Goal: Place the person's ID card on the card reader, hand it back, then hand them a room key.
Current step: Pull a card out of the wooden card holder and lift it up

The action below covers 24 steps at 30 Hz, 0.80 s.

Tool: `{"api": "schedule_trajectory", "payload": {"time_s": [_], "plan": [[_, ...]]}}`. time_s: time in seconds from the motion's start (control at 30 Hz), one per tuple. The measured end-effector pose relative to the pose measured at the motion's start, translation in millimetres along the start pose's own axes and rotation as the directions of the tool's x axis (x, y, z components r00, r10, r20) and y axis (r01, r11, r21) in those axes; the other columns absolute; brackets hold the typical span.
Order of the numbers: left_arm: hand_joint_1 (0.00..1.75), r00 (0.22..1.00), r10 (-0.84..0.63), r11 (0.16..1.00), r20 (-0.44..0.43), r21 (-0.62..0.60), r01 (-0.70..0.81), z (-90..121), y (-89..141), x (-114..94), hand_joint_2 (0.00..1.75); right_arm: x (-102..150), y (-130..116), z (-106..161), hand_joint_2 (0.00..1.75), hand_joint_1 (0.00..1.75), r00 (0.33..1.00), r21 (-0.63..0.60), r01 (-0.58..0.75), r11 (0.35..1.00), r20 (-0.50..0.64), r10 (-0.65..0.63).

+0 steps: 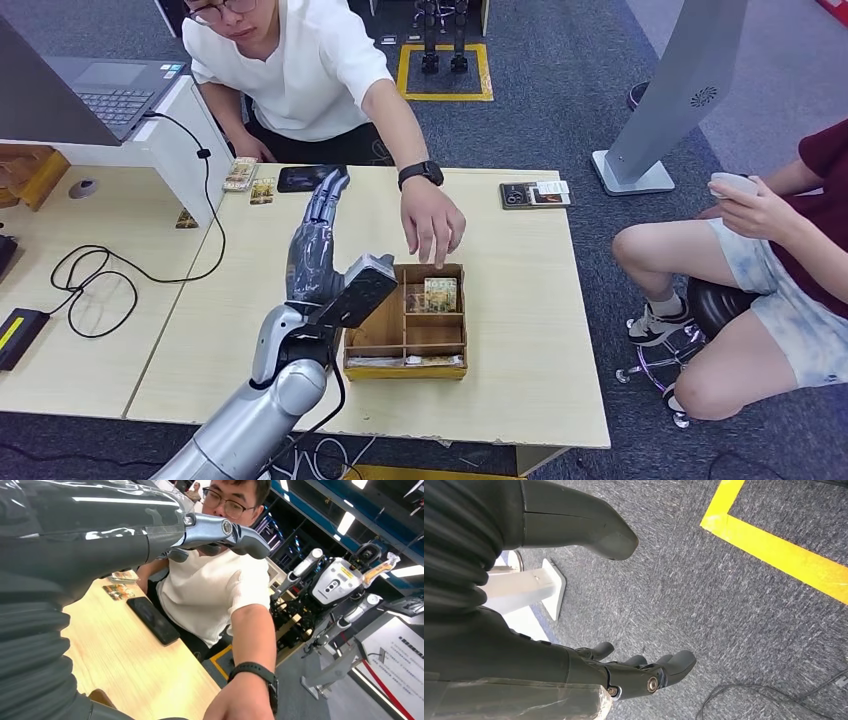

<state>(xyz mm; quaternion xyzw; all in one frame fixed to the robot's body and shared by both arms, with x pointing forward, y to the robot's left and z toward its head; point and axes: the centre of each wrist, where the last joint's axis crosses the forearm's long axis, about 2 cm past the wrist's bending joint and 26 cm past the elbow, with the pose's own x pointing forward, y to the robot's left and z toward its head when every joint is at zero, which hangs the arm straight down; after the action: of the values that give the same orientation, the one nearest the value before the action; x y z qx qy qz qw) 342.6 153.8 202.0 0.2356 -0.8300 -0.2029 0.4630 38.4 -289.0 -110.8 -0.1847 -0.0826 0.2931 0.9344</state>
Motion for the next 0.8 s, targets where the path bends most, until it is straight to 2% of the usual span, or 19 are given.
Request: {"api": "schedule_trajectory", "payload": {"time_s": [0.8], "plan": [[0.00, 1.000, -0.009, 1.000, -0.002, 0.014, 0.009, 5.3, 6.1, -10.6, 1.75, 0.1, 0.0, 0.0, 1.75, 0.00, 1.000, -0.003, -0.005, 1.000, 0.002, 0.005]]}}
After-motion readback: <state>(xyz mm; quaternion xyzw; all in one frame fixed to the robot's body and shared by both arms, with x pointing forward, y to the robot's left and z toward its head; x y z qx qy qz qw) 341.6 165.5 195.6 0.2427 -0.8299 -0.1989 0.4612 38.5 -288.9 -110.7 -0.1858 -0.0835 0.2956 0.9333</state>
